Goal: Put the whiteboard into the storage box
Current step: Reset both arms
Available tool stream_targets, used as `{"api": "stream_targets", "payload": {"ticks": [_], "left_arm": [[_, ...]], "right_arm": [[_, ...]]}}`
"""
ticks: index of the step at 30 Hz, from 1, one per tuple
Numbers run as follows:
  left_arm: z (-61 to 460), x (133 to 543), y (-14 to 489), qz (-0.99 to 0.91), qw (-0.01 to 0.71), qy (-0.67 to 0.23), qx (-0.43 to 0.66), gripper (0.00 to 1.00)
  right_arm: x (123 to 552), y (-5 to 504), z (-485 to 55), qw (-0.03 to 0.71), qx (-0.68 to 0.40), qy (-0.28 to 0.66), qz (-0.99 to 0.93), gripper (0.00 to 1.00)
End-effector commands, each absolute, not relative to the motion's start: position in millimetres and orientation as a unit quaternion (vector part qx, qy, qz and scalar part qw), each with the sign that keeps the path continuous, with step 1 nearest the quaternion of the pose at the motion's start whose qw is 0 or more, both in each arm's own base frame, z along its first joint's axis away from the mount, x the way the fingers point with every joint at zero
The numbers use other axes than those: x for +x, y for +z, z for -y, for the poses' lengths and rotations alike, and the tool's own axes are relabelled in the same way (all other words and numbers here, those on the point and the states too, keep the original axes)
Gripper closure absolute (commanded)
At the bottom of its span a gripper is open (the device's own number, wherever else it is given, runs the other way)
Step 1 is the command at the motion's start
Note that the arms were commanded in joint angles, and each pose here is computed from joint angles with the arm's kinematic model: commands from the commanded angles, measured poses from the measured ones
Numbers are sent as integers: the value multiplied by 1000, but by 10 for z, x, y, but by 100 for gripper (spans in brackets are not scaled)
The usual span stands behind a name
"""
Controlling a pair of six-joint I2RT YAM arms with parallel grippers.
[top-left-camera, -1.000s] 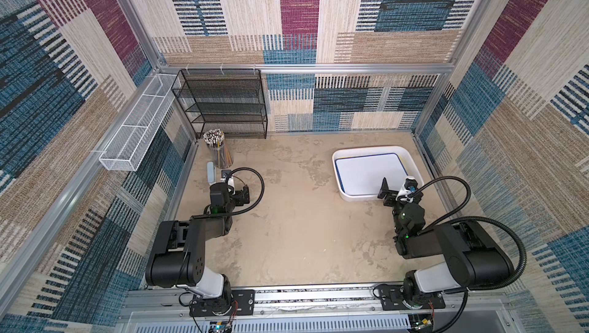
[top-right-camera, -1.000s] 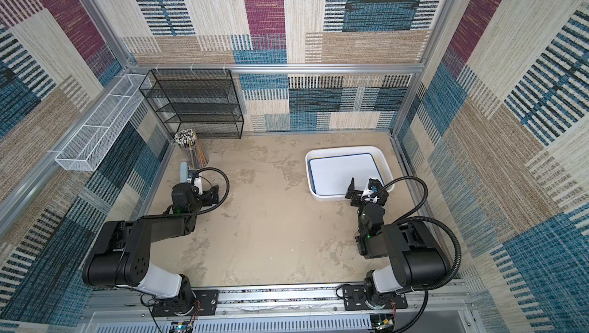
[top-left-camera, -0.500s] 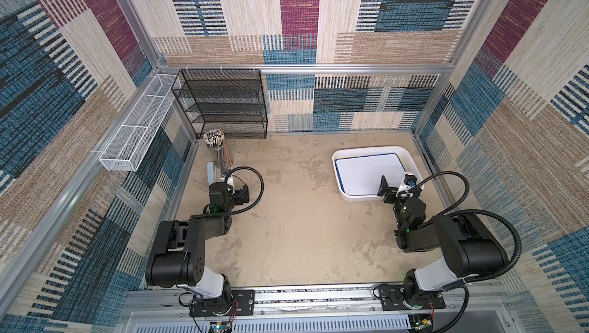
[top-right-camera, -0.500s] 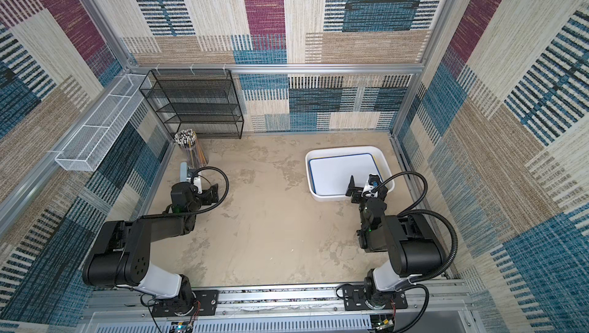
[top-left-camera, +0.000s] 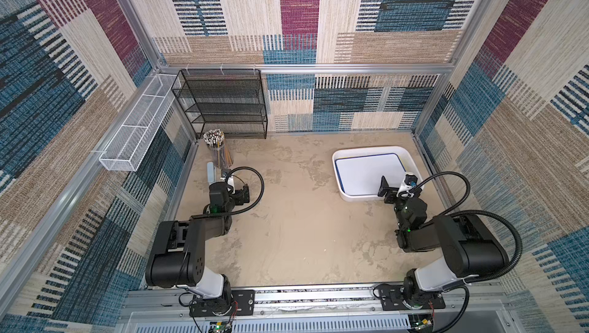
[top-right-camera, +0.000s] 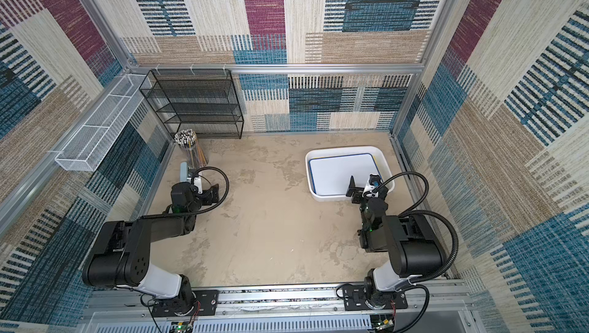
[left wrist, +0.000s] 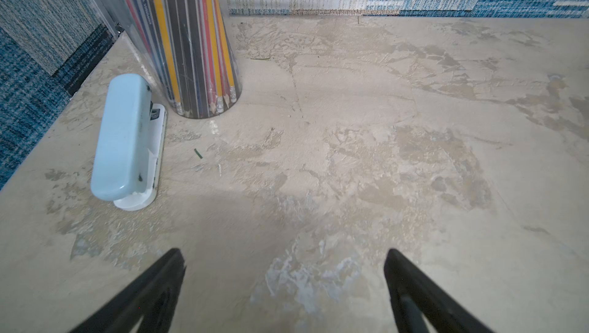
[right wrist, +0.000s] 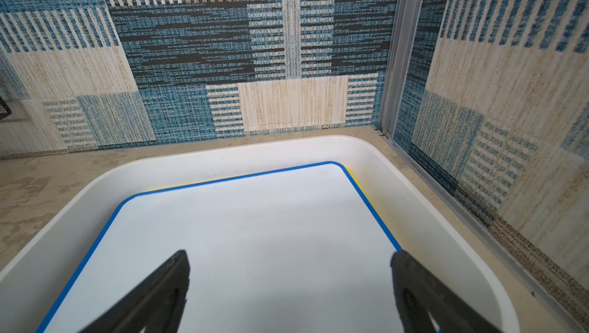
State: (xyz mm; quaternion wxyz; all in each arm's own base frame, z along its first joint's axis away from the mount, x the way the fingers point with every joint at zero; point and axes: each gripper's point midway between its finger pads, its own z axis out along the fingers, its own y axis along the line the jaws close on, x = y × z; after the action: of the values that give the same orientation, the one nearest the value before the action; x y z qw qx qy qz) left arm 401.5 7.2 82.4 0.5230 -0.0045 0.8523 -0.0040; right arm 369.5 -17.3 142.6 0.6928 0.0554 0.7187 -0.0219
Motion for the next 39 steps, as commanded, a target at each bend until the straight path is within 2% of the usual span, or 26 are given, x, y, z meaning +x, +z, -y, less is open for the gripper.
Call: {"api": "stream_targets", "payload": {"ticks": [1, 39], "left_arm": [[-67, 4047, 896, -845, 535, -4, 1, 1], [-66, 4054, 882, -846, 534, -4, 2, 1]], "right_arm": [[3691, 1468, 167, 699, 56, -18, -713, 0], [3691, 1469, 168, 699, 56, -18, -713, 0]]}}
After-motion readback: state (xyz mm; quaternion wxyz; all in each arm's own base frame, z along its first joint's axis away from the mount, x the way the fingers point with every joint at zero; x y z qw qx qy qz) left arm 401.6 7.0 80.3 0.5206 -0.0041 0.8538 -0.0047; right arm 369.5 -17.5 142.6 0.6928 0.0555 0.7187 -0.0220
